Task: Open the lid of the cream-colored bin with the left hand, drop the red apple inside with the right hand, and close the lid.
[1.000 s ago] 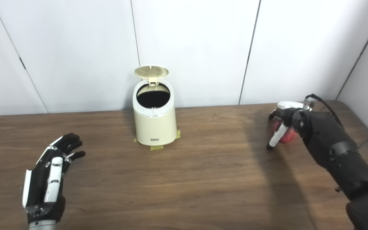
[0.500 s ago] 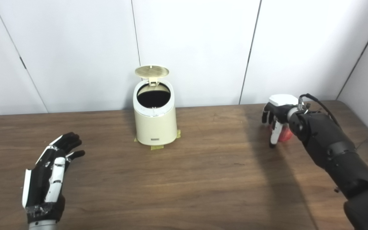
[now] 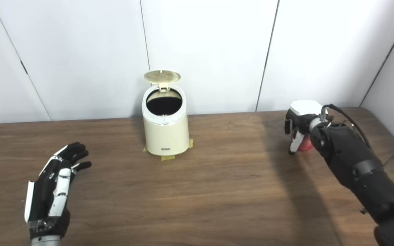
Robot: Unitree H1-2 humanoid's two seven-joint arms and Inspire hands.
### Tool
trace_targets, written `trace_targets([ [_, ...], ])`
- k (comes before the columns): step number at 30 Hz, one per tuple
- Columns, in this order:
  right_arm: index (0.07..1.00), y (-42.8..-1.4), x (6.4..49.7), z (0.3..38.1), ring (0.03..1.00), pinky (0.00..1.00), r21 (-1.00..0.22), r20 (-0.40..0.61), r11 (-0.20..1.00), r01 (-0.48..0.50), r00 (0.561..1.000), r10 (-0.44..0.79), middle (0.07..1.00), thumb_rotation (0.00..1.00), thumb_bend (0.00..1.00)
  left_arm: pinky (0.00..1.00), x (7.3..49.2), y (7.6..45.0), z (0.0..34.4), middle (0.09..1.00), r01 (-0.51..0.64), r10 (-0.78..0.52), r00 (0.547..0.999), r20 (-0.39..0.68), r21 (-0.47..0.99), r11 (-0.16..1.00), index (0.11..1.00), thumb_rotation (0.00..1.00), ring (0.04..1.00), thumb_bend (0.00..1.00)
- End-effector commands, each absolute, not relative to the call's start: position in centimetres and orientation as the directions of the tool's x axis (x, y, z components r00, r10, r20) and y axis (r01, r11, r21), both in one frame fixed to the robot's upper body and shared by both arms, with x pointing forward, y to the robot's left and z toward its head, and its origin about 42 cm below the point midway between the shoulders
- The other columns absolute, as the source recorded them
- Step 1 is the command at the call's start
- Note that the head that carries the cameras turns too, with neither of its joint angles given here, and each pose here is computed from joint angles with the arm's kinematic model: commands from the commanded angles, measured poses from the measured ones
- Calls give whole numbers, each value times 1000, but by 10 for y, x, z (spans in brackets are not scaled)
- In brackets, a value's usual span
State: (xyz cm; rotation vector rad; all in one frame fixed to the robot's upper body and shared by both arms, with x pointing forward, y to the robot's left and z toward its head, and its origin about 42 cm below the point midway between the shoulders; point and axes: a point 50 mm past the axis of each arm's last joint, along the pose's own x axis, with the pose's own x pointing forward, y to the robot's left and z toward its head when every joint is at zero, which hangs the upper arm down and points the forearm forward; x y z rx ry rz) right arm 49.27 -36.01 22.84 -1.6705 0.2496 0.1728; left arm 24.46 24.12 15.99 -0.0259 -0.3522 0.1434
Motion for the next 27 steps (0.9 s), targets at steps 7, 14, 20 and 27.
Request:
trace_targets([
  [7, 511, -360, 493, 277, 367, 287, -984, -147, -104, -147, 989, 1, 400, 0, 524, 704, 229, 241, 153, 786, -151, 158, 936, 315, -45, 988, 759, 541, 786, 197],
  [14, 487, -297, 445, 322, 375, 293, -999, -4, -53, 13, 951, 309, 417, 0, 530, 705, 231, 242, 147, 786, -133, 120, 944, 308, 22, 991, 756, 655, 787, 205],
  [20, 459, -244, 408, 349, 441, 399, -958, 258, 10, 287, 842, 473, 554, 0, 513, 743, 232, 239, 143, 808, -136, 125, 954, 274, 24, 990, 782, 600, 803, 162],
  [27, 484, -205, 404, 367, 419, 371, -883, 453, 164, 441, 705, 546, 529, 0, 515, 737, 233, 239, 142, 817, -135, 115, 954, 277, 54, 989, 793, 576, 807, 126],
])
